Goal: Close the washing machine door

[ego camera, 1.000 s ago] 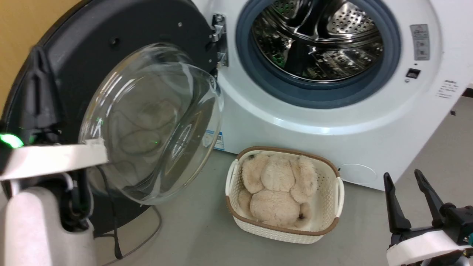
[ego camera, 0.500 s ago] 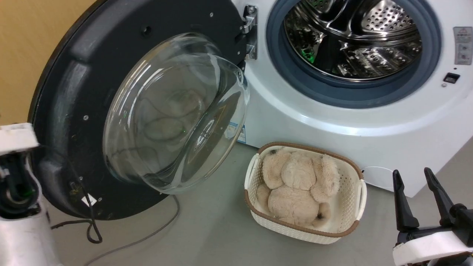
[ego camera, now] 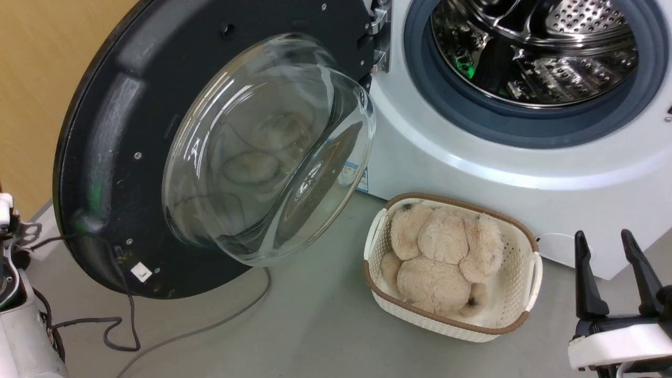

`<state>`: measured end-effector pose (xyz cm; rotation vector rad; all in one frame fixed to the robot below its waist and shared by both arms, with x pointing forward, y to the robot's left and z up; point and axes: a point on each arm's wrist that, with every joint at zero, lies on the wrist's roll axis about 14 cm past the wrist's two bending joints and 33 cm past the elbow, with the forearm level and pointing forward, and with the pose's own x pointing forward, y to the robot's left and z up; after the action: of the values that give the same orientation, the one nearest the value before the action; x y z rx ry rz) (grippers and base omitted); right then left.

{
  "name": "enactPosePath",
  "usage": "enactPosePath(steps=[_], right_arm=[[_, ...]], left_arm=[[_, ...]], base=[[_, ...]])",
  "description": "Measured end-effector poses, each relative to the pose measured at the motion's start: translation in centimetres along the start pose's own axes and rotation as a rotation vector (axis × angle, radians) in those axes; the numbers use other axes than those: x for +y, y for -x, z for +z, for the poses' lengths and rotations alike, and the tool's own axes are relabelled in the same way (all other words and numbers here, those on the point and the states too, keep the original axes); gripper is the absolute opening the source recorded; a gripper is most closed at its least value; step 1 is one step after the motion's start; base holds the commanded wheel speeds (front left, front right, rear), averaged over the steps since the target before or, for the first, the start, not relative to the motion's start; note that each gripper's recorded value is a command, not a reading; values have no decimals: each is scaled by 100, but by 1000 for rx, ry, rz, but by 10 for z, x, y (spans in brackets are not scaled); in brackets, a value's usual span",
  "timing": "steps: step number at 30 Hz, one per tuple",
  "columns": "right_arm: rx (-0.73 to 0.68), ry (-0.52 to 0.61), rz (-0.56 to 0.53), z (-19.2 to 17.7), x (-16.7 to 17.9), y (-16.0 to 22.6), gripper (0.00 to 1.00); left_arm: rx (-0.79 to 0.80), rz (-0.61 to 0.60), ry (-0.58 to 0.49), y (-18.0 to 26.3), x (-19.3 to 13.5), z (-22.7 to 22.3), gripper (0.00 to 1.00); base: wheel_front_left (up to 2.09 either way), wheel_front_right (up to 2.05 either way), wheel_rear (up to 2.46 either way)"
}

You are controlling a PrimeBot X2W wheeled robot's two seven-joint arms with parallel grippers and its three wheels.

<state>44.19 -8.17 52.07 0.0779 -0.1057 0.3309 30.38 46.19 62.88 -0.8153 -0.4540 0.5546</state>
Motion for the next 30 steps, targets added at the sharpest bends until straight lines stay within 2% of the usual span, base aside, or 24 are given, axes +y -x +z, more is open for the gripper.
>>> enactPosePath(steps=[7,18,24,30], right_arm=[[-6,-7,4,-3,1,-7,100],[-33,-18,11,-5,3,-18,100],[-46,-28,29,-4,10,-25,100],[-61,-37,42,-4,16,-31,100]], left_arm=[[172,46,96,9,26,-28,0],[366,33,172,42,36,-60,0],[463,-2,218,65,29,-75,0],[687,-109,200,104,-3,-116,0]], base=[[0,0,0],[0,0,0],[0,0,0],[0,0,0]])
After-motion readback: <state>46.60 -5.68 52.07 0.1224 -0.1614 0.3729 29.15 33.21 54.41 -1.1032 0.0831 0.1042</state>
